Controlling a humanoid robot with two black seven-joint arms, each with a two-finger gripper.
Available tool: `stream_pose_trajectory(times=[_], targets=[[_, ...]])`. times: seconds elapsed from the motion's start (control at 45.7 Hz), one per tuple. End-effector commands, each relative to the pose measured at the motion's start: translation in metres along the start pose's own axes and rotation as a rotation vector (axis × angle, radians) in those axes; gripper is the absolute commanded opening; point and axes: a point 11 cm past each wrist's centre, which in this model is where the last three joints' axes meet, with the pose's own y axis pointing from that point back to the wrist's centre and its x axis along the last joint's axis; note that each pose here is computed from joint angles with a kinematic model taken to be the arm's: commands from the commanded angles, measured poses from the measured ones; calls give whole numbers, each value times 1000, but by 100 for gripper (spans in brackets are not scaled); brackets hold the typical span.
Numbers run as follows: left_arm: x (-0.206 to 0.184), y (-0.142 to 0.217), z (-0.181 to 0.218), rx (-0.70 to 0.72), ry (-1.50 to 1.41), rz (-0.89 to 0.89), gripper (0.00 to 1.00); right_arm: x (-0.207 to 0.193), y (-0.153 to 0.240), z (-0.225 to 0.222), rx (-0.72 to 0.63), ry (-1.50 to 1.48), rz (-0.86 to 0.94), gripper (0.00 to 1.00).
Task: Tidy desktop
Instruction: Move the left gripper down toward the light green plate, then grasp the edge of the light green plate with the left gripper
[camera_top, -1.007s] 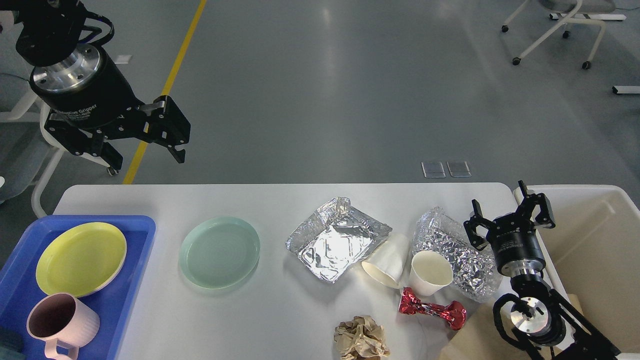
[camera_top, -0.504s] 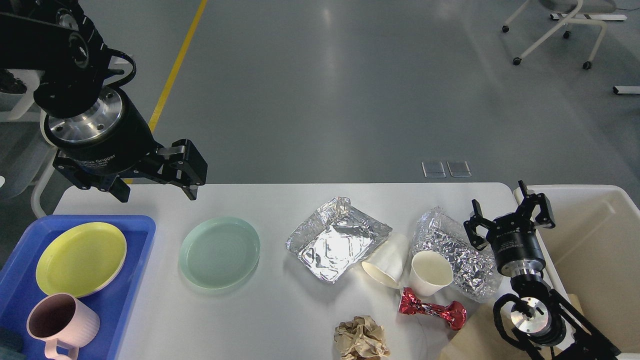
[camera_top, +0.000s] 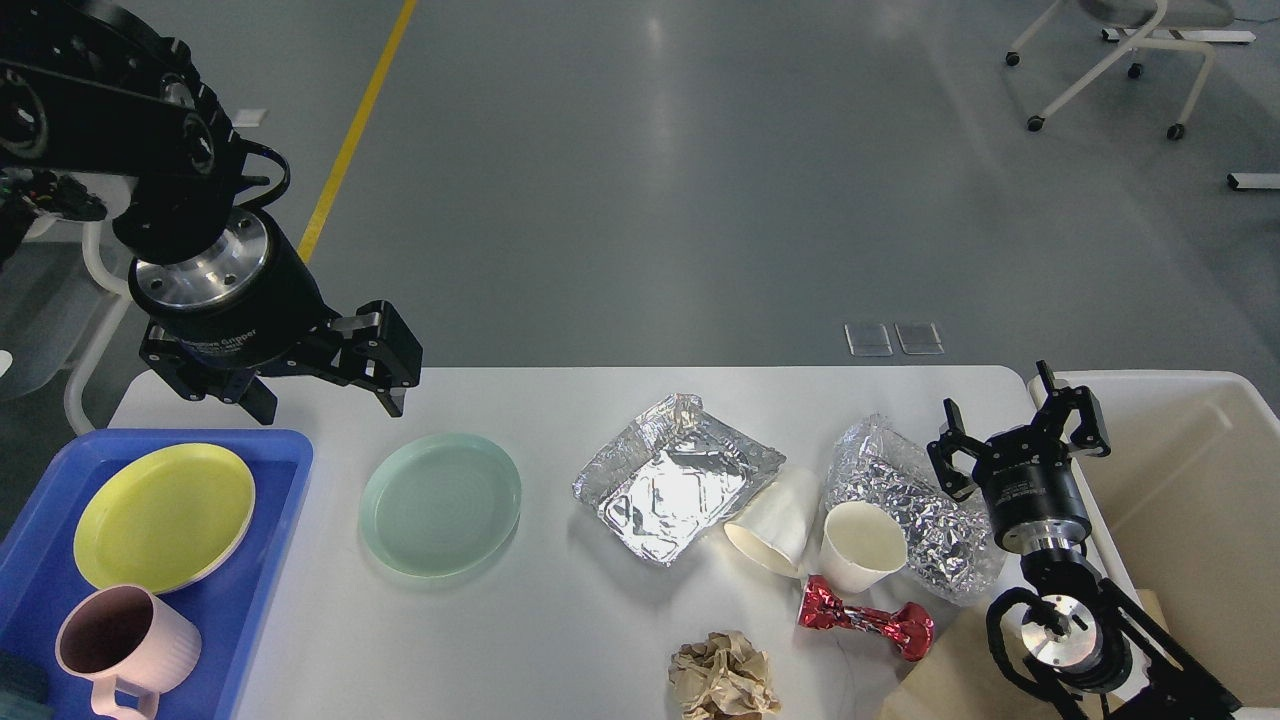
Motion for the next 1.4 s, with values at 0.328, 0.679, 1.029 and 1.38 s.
stream_pose_trajectory(times=[0.328, 0.679, 1.029, 1.38], targets=[[11, -140, -30, -23, 212, 11, 94, 0, 0, 0, 0, 0, 0, 100], [-21, -221, -66, 78, 577, 118, 94, 0, 0, 0, 0, 0, 0, 100], [-50, -263, -99, 78, 710, 76, 96, 0, 0, 0, 0, 0, 0, 100], [-41, -295, -91, -7, 867, 103, 91, 0, 0, 0, 0, 0, 0, 100]])
